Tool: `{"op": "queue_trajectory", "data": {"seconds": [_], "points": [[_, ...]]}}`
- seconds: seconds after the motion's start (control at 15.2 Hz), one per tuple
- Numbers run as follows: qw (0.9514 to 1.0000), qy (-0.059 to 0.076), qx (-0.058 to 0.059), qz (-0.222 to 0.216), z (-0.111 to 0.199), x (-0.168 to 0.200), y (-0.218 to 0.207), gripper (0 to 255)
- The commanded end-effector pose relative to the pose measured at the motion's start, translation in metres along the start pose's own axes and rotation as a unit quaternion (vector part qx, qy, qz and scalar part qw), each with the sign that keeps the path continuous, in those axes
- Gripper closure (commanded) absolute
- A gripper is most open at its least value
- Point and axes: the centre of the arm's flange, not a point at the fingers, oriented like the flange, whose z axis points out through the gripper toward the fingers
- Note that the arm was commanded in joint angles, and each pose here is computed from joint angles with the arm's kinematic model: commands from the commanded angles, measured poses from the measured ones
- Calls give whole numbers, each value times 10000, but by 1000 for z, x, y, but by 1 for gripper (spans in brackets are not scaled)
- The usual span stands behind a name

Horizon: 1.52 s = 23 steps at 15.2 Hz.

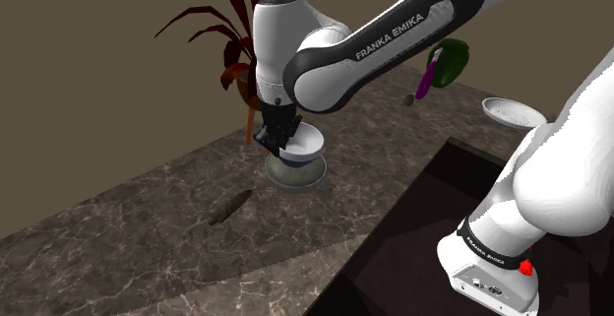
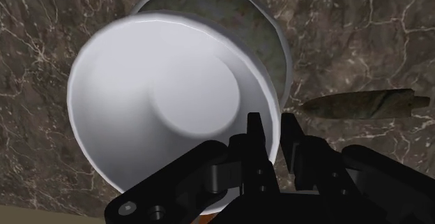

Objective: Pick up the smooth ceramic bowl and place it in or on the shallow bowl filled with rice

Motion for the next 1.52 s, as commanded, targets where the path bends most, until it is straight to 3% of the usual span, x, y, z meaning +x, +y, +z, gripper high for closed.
{"op": "queue_trajectory", "data": {"seconds": [0.0,0.4,0.46,0.79,1.06,1.45], "points": [[10000,5,2,-1,4,-1,0,255],[10000,5,2,-1,4,-1,0,255],[10000,5,2,-1,4,-1,0,0],[10000,5,2,-1,4,-1,0,0],[10000,5,2,-1,-46,-1,0,0],[10000,5,2,-1,-46,-1,0,0]]}}
